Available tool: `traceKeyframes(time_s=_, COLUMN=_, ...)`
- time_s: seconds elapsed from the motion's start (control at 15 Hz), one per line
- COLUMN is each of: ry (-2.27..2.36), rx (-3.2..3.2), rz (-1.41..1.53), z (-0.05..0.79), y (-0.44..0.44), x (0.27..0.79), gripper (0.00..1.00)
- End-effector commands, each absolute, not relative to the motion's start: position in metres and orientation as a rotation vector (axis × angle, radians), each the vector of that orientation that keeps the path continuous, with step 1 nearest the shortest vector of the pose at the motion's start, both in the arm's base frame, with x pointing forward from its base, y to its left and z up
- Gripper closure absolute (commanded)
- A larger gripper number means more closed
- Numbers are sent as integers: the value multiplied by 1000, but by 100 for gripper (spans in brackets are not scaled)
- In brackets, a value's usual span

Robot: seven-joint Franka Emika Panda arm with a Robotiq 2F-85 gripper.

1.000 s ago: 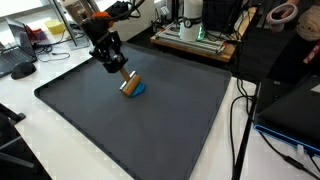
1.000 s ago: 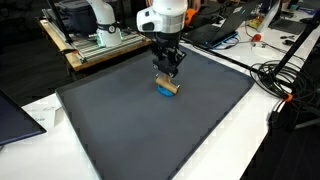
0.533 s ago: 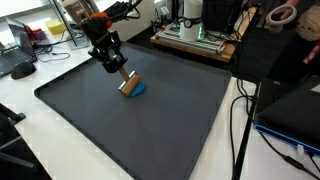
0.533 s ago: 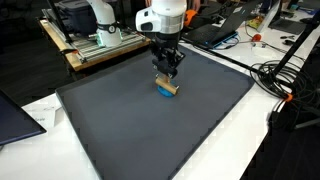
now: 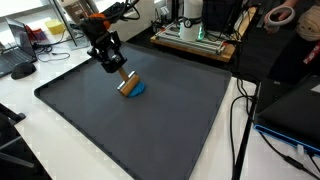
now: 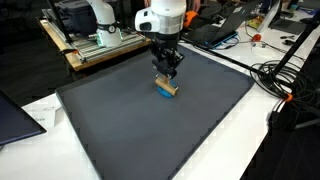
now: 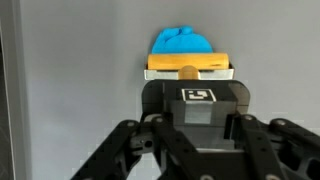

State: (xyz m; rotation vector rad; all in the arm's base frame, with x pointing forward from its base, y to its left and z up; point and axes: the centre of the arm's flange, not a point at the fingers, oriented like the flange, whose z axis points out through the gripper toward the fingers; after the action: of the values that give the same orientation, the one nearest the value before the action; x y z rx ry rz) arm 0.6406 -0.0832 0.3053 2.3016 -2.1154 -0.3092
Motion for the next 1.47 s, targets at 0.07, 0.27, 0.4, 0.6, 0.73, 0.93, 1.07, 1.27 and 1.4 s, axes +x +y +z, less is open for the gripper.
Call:
traceKeyframes(time_s=0.07, ry=-2117, rx=2167, rz=-210, z=245, y=-112, x=645, gripper=77)
traceKeyframes(time_s=0.27, ry=-2129, rx=2150, rz=-208, z=243, y=-115, x=644, gripper=77)
traceKeyframes(time_s=0.4, ry=-2136, rx=2140, rz=-207, z=242, y=-115, x=644, gripper=77)
traceKeyframes(time_s=0.6, ry=-2145, rx=2121, rz=-202, z=240, y=-115, x=645, gripper=77)
traceKeyframes(time_s=0.73, ry=-2146, rx=2103, rz=-194, z=239, y=-116, x=645, gripper=77)
traceKeyframes(time_s=0.93, ry=-2136, rx=2091, rz=-182, z=237, y=-116, x=645, gripper=77)
traceKeyframes(time_s=1.07, ry=-2127, rx=2089, rz=-173, z=237, y=-115, x=645, gripper=77)
traceKeyframes(time_s=1.27, ry=-2125, rx=2081, rz=-161, z=236, y=-118, x=644, gripper=77)
traceKeyframes(time_s=1.4, ry=-2126, rx=2075, rz=-156, z=236, y=-118, x=643, gripper=77)
